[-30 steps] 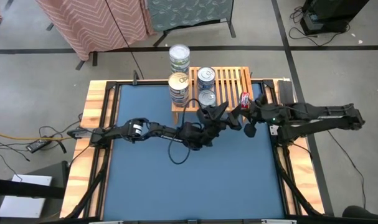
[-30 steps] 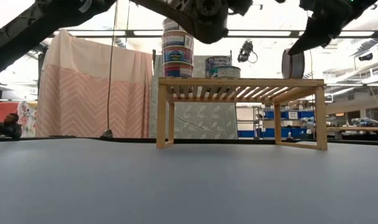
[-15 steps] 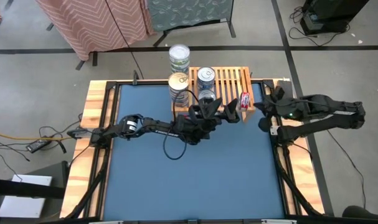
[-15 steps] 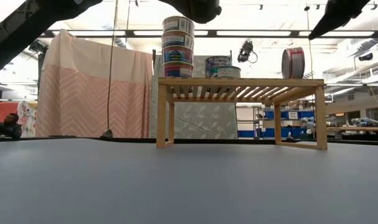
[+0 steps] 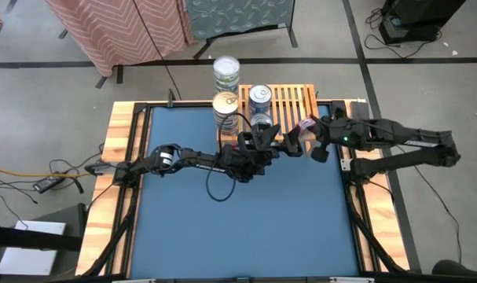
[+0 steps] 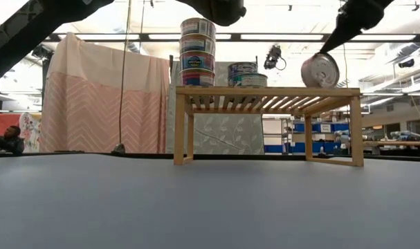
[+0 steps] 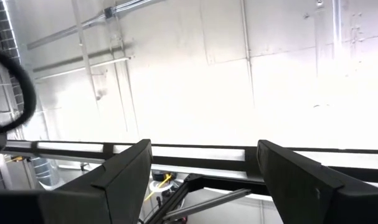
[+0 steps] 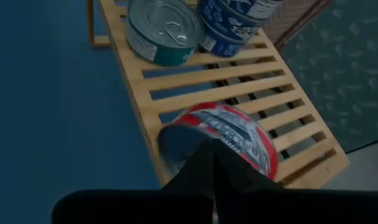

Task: Stack canned seafood by type on shelf
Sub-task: Put the red tuna can on the shelf

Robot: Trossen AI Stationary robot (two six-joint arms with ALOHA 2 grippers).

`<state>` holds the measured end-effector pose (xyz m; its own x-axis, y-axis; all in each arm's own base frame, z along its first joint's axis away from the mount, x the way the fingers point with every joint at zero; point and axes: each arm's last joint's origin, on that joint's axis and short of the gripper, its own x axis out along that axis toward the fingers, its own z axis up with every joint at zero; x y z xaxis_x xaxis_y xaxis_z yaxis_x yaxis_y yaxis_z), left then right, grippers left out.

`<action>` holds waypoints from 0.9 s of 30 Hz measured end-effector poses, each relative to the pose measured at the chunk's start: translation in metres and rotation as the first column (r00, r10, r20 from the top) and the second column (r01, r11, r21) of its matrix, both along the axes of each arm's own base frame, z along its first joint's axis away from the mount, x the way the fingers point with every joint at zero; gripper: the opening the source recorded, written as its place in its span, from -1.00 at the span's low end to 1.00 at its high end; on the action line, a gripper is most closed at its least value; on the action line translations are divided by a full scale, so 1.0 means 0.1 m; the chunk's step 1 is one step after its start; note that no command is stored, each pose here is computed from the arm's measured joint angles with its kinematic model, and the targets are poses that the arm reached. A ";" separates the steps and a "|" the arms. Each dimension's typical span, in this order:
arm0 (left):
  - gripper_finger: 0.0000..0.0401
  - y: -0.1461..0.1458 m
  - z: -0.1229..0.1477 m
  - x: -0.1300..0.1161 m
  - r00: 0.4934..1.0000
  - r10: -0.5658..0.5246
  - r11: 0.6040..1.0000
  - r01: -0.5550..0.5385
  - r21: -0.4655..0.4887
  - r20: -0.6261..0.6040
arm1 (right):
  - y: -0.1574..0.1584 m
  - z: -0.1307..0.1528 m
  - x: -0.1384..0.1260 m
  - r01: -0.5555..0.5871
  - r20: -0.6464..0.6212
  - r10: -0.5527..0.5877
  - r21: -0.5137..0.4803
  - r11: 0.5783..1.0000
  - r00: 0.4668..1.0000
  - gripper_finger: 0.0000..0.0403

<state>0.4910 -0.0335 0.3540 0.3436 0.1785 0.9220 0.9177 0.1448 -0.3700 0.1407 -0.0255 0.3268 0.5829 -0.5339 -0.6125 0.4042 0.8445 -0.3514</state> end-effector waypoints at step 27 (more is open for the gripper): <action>0.47 0.00 0.00 0.00 1.000 -0.028 1.000 0.028 0.005 0.007 | -0.44 0.22 0.06 -0.005 -0.071 0.002 -0.041 0.999 0.998 -1.00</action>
<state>0.4909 -0.0332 0.3542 0.3418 0.1645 0.9253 0.9241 0.1204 -0.3627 0.1462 -0.0696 0.3486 0.5411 -0.5571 -0.6300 0.3741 0.8304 -0.4130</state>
